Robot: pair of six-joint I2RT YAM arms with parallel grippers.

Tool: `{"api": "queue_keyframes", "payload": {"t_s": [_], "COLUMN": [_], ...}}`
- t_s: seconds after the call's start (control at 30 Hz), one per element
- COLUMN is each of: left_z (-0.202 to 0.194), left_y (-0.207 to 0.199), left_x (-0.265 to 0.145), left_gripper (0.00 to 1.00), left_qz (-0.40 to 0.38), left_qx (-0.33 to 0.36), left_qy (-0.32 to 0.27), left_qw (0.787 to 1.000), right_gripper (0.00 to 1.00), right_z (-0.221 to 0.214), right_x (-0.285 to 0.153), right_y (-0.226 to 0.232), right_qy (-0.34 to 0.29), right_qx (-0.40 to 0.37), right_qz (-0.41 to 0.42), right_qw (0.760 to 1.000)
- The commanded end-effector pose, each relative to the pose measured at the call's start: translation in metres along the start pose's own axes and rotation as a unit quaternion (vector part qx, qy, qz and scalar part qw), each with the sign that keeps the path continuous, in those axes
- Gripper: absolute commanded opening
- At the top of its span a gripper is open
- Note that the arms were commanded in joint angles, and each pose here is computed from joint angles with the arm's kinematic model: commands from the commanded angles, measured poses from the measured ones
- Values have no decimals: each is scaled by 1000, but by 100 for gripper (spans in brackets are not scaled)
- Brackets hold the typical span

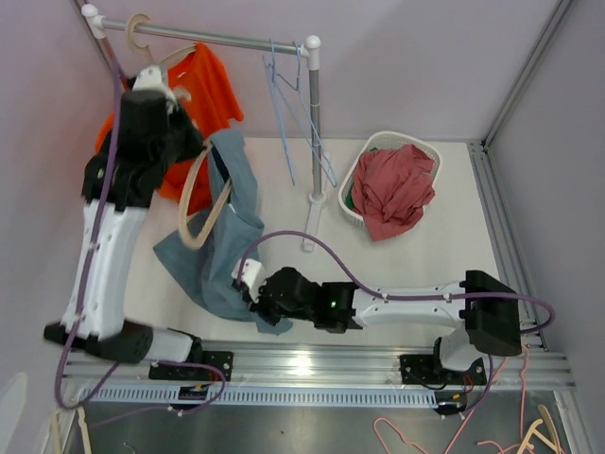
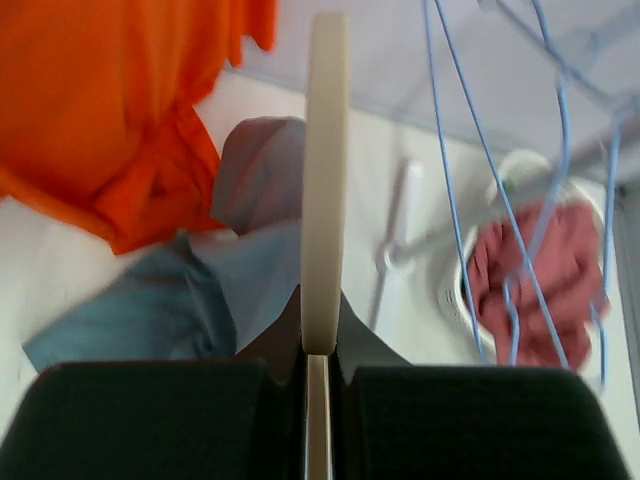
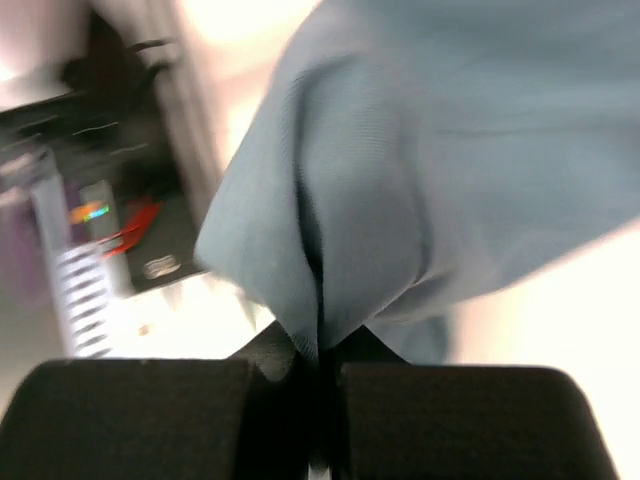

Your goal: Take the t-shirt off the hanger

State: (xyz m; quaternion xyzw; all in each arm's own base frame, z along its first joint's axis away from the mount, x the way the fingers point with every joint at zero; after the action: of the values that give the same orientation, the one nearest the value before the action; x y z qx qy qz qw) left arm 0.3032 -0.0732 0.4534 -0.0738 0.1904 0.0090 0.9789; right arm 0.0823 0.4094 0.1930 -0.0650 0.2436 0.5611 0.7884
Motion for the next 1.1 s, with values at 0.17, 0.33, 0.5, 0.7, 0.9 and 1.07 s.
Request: {"api": "queue_keyframes", "payload": {"t_s": [0.17, 0.33, 0.5, 0.7, 0.9, 1.07], "left_z": [-74, -105, -108, -121, -127, -126], "left_y": [26, 55, 77, 75, 64, 55], "left_x": [-146, -188, -204, -180, -160, -146], "left_gripper": [1, 1, 1, 0, 1, 1], "left_qz": [-135, -116, -53, -40, -61, -75], "left_qx": [-15, -26, -38, -40, -47, -48], "left_qy": [-68, -124, -140, -116, -100, -91], "left_qw": [988, 985, 988, 992, 992, 992], "right_gripper": [0, 0, 0, 0, 0, 0], "right_z": [38, 17, 36, 100, 182, 248], "right_x": [-6, -9, -56, -187, -316, -367], "right_y": [-116, -138, -132, -123, -124, -138], "right_qy": [-52, -38, -127, -338, -474, -571], "right_qx": [143, 188, 202, 164, 40, -14], "right_qz": [-205, -213, -226, -255, -319, -334], "right_qw": [967, 958, 944, 891, 820, 749]}}
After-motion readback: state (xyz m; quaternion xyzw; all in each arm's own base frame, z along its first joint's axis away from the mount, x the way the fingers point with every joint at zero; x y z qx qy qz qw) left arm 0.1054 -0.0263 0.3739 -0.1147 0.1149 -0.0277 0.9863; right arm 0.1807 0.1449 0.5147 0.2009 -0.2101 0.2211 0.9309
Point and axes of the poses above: each gripper's point midway between its finger pads, its own x axis out along the fingers, its own y axis along the line the jaws close on, z = x × y, the point moved 6 cm from there along -x, back along the fingers, and after that the axes turned 10 degrees about x, right-handed, at the moved point
